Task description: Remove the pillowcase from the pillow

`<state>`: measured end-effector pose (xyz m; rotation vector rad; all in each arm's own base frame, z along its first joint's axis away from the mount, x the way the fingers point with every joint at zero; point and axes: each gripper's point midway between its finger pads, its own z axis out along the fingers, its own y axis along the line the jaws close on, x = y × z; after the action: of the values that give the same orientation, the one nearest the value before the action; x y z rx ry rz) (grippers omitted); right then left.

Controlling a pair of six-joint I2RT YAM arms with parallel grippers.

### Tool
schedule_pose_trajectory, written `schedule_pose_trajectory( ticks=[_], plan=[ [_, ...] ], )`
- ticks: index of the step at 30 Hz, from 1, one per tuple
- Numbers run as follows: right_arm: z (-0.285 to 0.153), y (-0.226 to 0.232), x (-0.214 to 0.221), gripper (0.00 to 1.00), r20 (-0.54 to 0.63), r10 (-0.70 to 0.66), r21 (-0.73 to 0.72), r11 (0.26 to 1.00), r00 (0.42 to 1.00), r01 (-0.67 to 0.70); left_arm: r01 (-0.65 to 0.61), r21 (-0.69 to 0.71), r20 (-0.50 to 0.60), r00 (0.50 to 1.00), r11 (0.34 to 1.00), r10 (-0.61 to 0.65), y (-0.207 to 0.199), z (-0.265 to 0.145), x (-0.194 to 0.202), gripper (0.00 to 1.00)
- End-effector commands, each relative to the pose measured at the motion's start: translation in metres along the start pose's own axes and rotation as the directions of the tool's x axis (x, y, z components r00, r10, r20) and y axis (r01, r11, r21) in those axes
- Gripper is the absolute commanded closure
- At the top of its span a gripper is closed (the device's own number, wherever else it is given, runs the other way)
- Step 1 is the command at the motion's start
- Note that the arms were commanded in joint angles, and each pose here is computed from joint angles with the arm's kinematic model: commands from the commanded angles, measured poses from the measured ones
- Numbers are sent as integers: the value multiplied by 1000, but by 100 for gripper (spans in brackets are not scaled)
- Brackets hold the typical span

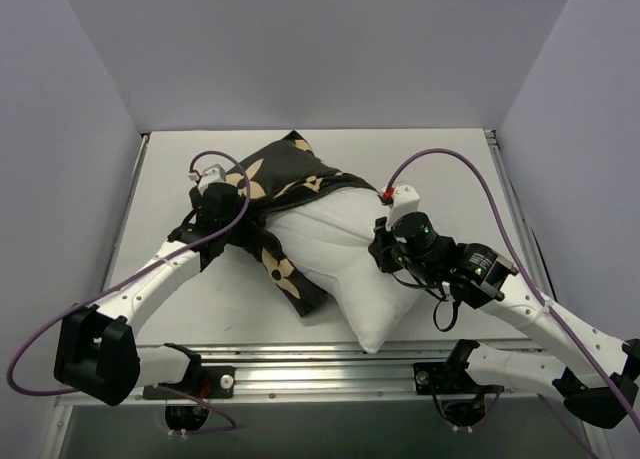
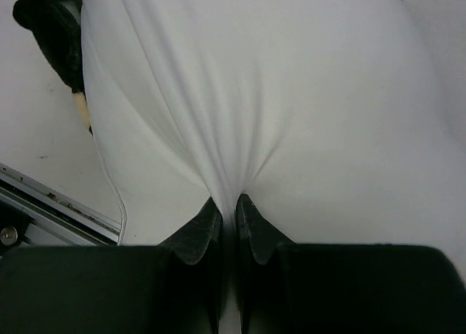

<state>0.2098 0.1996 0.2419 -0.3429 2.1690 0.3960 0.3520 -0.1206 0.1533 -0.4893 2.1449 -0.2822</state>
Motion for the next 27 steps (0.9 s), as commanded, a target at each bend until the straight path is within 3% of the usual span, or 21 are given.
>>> schedule_pose_trajectory(
  ticks=[1,3,5,6,7,9,11,13,16,22,27],
  plan=[
    [-33,-18,-21,100,66,-19,19,1000,998,18,9,-24,141,990,1000,-5,3,25,-46,85],
    [-26,-4,-15,100,47,-25,-51,998,999,27,-27,56,123,992,998,20,-15,22,-45,77],
    [-19,2,-9,100,29,-39,-78,996,999,41,-63,157,116,992,986,45,-40,9,-44,61],
    [-12,6,-8,100,19,-44,-89,995,999,46,-76,193,104,993,978,56,-47,3,-40,52],
    [-8,6,-6,99,12,-58,-85,995,998,58,-87,230,113,992,969,62,-55,-11,-41,33],
    [5,8,-1,86,-17,-73,-72,995,997,71,-100,260,94,993,960,77,-58,-26,-36,18],
    [15,13,2,62,-40,-93,-83,993,995,89,-105,321,79,993,941,83,-63,-49,-30,7],
    [16,20,-2,42,-37,-92,-109,990,995,87,-111,339,44,994,934,102,-57,-69,-19,3],
    [15,32,-13,22,0,-80,-165,983,997,79,-123,327,-7,991,937,133,-41,-87,-3,3],
    [22,28,-28,4,23,-54,-131,990,998,57,-236,359,-30,964,903,264,-44,-97,-1,3],
    [41,-6,-34,0,24,30,-70,997,999,-29,-339,476,16,926,811,378,-108,-95,-28,3]
  ],
)
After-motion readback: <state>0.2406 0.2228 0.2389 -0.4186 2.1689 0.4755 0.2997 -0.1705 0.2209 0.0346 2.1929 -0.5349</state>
